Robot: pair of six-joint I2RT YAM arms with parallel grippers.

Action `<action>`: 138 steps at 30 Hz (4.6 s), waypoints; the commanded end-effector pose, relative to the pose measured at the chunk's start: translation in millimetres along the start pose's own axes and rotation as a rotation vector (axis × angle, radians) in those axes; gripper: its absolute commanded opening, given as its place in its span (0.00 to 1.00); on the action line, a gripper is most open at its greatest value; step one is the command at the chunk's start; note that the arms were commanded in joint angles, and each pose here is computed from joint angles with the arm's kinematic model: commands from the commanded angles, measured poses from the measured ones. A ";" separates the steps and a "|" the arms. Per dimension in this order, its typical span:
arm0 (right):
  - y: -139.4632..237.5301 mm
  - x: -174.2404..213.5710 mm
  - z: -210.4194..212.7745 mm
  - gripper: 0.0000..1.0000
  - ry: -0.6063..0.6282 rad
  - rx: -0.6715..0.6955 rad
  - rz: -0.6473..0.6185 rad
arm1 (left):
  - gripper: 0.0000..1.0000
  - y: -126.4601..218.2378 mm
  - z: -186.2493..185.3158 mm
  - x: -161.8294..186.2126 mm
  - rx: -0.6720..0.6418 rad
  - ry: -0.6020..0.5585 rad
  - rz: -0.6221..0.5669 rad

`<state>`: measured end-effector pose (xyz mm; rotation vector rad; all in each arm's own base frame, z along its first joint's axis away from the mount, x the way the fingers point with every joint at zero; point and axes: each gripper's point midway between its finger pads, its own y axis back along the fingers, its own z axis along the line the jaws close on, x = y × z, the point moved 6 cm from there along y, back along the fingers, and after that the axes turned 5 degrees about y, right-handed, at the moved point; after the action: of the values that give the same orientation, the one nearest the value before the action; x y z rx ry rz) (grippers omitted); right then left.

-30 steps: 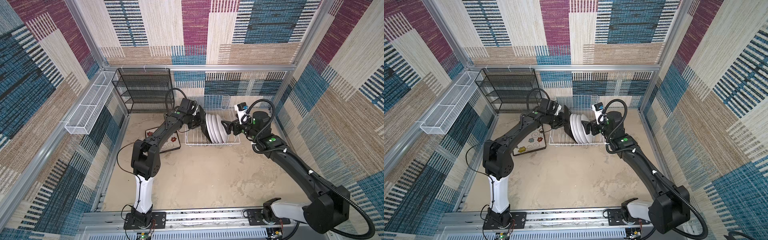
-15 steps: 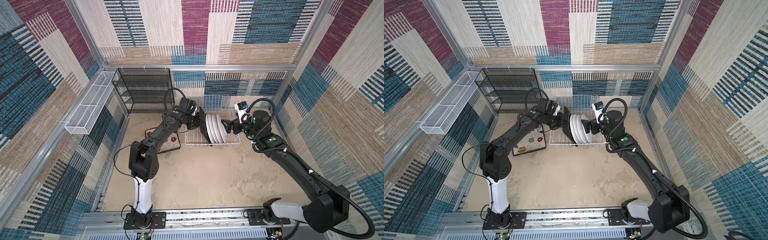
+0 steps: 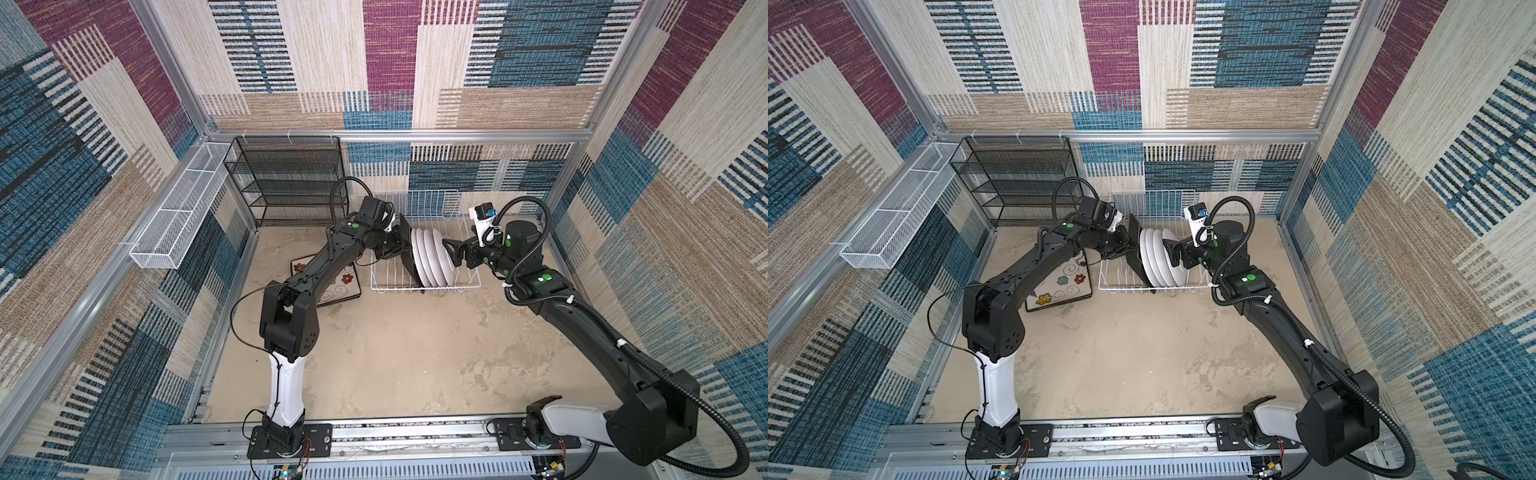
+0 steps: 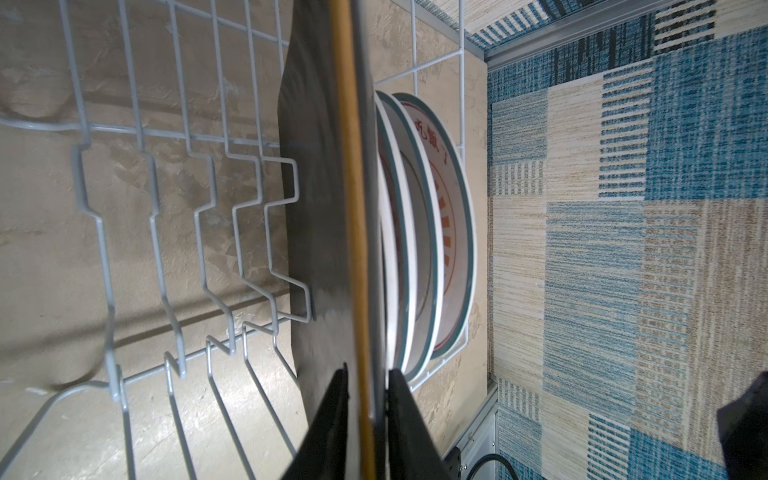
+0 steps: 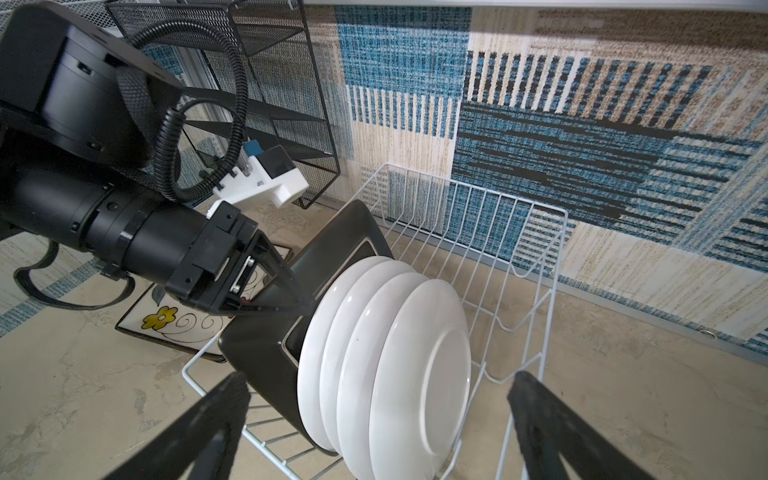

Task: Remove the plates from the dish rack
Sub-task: 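Close the left gripper on the dark square plate's top edge, then tilt the dark square plate out of the rack toward the right gripper, then lift the dark square plate up out of the rack with the left gripper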

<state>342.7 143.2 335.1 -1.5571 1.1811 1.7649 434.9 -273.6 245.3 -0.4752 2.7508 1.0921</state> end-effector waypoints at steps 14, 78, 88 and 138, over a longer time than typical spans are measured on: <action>-0.3 -2.0 -0.1 1.00 0.003 0.001 -0.018 | 0.03 -11.2 7.9 1.9 0.001 0.011 0.023; -6.3 -11.0 -0.9 1.00 -0.025 -0.034 -0.031 | 0.00 91.4 -43.9 -16.6 0.066 -0.109 -0.190; -10.8 -13.4 1.0 1.00 -0.056 -0.074 -0.030 | 0.00 103.2 -49.8 -19.7 0.073 -0.138 -0.214; -37.1 -50.7 -12.0 1.00 -0.604 -0.405 0.038 | 0.00 199.5 -76.9 9.8 -0.150 -0.993 -0.630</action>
<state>390.7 156.4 364.8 -1.0923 0.7031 2.3138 349.4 -190.7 384.6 -0.4595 1.8303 1.0819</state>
